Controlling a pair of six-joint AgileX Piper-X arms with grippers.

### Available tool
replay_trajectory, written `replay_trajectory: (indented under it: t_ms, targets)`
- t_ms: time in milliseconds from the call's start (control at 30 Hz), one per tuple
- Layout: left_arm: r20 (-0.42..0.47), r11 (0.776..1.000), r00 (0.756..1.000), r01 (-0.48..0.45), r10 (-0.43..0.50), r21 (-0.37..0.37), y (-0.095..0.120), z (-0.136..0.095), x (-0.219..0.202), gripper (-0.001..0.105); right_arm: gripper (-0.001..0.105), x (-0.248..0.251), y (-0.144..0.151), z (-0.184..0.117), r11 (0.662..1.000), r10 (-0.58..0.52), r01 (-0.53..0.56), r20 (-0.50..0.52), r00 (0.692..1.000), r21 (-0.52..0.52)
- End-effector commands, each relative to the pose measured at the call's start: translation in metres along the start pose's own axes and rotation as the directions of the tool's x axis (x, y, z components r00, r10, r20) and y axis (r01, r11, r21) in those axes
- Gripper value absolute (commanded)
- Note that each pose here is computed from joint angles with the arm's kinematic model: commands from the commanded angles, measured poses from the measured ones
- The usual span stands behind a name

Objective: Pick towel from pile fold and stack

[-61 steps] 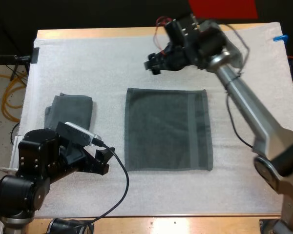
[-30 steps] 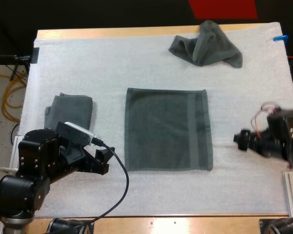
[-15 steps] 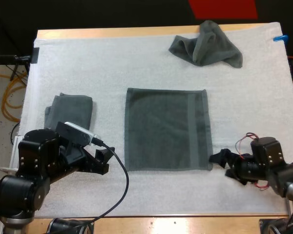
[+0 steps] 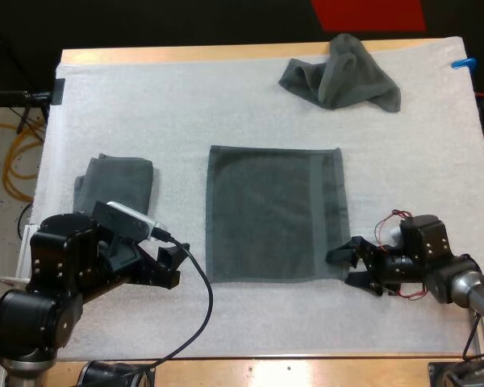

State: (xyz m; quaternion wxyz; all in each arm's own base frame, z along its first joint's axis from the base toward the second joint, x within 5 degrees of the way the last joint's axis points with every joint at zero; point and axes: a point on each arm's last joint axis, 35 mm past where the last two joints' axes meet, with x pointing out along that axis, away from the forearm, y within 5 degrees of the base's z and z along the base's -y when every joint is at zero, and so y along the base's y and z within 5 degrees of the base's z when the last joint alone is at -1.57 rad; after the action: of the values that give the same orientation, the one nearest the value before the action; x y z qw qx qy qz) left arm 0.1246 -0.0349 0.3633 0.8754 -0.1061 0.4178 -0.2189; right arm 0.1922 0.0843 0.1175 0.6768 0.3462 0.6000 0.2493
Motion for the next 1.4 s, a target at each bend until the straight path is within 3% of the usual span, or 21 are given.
replay_trajectory:
  t_ms: [0, 167, 333, 467, 600, 767, 900, 1067, 1233, 1367]
  targets:
    - [0.026, 1.000, 1.000, -0.005, 0.005, 0.004, -0.001, 0.002, -0.004, 0.073, 0.061, 0.002, -0.006, -0.003, 0.999, -0.032, 0.032, -0.005, 0.999, 0.019]
    - [0.011, 1.000, 1.000, -0.007, 0.007, -0.002, 0.001, -0.001, 0.000, 0.073, 0.024, 0.002, -0.006, -0.002, 0.999, -0.044, 0.044, 0.004, 0.999, 0.019]
    - [-0.034, 0.999, 0.999, 0.038, -0.039, -0.029, 0.004, -0.009, 0.010, 0.073, 0.000, -0.001, -0.004, -0.001, 0.997, -0.074, 0.074, 0.043, 0.996, -0.008]
    - [-0.061, 0.984, 0.989, 0.125, -0.134, -0.129, 0.009, -0.018, 0.027, 0.073, 0.000, -0.007, 0.002, -0.001, 0.996, -0.069, 0.073, 0.076, 0.995, -0.060]
    - [-0.070, 0.962, 0.983, 0.152, -0.171, -0.225, 0.019, -0.026, 0.052, 0.073, 0.000, -0.011, 0.006, -0.001, 0.995, -0.057, 0.064, 0.090, 0.994, -0.076]
    - [-0.149, 0.921, 0.955, 0.195, -0.257, -0.336, 0.036, -0.038, 0.098, 0.073, 0.000, -0.012, 0.007, -0.001, 0.995, -0.053, 0.061, 0.094, 0.994, -0.080]
    - [-0.222, 0.907, 0.937, 0.169, -0.269, -0.387, 0.049, -0.046, 0.129, 0.073, 0.000, -0.012, 0.007, -0.001, 0.995, -0.053, 0.061, 0.094, 0.994, -0.080]
    - [-0.336, 0.875, 0.892, 0.121, -0.303, -0.468, 0.065, -0.054, 0.169, 0.073, 0.000, -0.012, 0.007, -0.001, 0.995, -0.053, 0.061, 0.094, 0.994, -0.080]
    - [-0.387, 0.862, 0.869, 0.083, -0.309, -0.500, 0.079, -0.061, 0.200, 0.073, 0.000, -0.012, 0.007, -0.001, 0.995, -0.053, 0.061, 0.094, 0.994, -0.080]
    - [-0.443, 0.836, 0.823, 0.069, -0.357, -0.545, 0.086, -0.073, 0.219, 0.073, 0.000, -0.012, 0.007, -0.001, 0.995, -0.052, 0.059, 0.093, 0.994, -0.081]
